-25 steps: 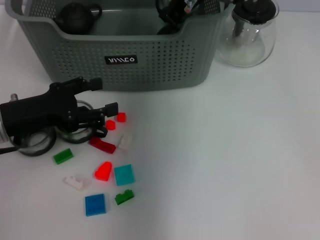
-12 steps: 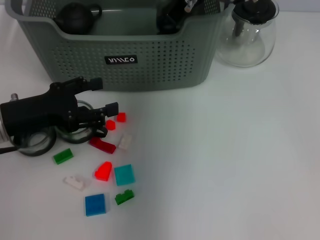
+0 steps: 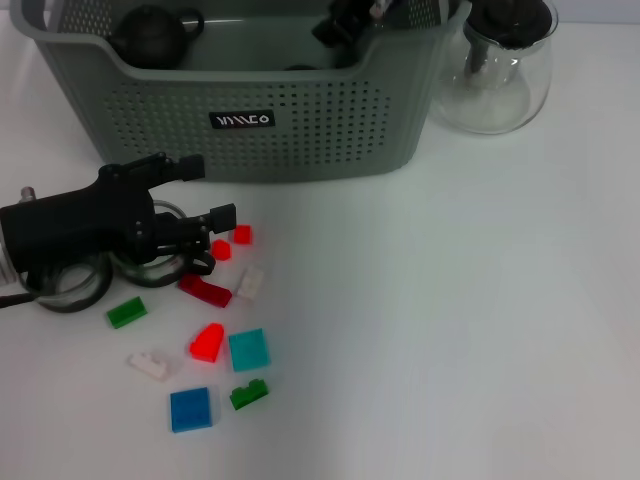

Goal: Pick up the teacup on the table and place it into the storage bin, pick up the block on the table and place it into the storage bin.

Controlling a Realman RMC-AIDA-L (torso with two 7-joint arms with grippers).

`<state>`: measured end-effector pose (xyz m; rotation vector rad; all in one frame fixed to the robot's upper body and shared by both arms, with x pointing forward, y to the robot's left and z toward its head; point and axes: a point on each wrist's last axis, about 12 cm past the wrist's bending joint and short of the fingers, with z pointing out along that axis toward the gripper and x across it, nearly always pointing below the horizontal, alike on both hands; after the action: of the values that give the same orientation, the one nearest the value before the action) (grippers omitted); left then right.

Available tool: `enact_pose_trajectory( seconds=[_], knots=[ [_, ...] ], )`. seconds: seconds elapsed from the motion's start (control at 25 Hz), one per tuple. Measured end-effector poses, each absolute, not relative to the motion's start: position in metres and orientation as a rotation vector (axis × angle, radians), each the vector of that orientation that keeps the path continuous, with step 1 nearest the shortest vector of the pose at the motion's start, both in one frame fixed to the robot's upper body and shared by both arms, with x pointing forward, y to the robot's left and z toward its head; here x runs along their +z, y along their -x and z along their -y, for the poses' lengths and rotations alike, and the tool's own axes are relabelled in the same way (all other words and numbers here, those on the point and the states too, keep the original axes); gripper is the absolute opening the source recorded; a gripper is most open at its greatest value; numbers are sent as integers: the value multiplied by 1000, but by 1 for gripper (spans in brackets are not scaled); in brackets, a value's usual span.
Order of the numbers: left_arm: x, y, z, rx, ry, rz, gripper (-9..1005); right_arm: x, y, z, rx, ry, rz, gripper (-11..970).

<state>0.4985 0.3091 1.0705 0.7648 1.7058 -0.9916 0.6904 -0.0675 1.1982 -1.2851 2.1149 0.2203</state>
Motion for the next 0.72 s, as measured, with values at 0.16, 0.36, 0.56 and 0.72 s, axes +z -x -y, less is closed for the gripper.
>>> enact_pose_trajectory(
  seconds=[0.16, 0.36, 0.56, 0.72],
  knots=[
    [1071, -498, -310, -989, -763, -1706, 878, 1213, -692, 70, 241, 1251, -2064, 354],
    [1072, -498, -313, -983, -746, -1696, 878, 1258, -685, 79, 398, 1158, -1910, 491],
    [1073, -497, -316, -985, -740, -1697, 878, 1285, -667, 96, 569, 1124, -1760, 596],
    [1075, -495, -319, -988, -731, -1689, 878, 1299, -645, 122, 766, 1129, -1634, 641]
  ],
)
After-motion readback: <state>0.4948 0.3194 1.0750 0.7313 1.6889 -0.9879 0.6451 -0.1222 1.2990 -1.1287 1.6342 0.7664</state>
